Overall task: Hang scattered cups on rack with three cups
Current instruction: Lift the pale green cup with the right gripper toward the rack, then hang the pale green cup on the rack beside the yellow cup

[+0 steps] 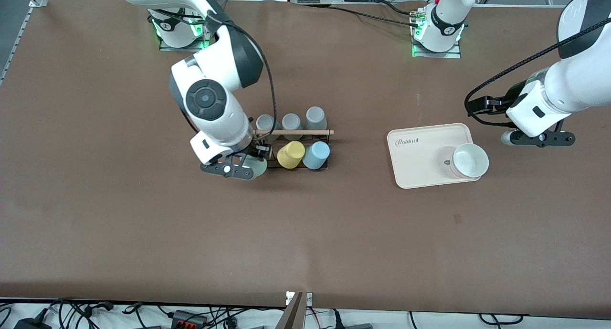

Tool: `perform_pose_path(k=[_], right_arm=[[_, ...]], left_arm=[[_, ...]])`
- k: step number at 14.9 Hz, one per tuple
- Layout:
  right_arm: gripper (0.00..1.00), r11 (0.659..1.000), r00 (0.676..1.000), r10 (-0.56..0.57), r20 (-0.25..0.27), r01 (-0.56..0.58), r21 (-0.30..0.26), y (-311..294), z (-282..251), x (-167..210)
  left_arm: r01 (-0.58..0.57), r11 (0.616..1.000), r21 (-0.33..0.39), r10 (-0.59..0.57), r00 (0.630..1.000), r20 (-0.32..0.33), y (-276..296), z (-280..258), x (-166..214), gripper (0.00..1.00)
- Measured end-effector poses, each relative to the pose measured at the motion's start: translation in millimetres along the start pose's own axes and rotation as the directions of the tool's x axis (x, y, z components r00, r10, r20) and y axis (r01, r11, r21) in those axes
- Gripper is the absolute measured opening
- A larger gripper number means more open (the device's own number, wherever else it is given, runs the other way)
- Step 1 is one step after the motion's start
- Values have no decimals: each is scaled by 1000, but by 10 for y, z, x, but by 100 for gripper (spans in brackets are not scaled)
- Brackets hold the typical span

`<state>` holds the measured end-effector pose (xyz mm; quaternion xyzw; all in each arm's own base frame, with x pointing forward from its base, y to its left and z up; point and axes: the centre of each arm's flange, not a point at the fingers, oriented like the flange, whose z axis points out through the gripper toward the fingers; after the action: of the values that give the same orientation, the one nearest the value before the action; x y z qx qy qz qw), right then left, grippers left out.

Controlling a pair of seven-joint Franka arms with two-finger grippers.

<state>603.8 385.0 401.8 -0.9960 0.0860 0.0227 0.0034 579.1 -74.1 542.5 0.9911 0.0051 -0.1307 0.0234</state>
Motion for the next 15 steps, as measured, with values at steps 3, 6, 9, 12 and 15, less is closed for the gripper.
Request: perform_pose_path(k=[3, 6, 9, 12, 15], right_arm=[[69, 1000, 999, 16, 44, -17, 22, -49, 7, -67], [69, 999, 997, 28, 73, -31, 39, -44, 4, -75], [69, 999, 996, 29, 81, -32, 35, -45, 31, -78], [69, 999, 995, 31, 94, -33, 24, -52, 151, -66], [69, 999, 993, 34, 114, -36, 19, -71, 286, -64]], left_arm=[[0, 1000, 0, 0, 1000, 0, 0, 1, 0, 100], [-1, 1000, 0, 1, 1000, 0, -1, 1, 0, 100], [-1, 1000, 0, 1, 1000, 0, -1, 1, 0, 100], [-1, 1000, 0, 1, 1000, 0, -3, 2, 0, 100], [0, 1000, 0, 0, 1000, 0, -6, 2, 1, 100]])
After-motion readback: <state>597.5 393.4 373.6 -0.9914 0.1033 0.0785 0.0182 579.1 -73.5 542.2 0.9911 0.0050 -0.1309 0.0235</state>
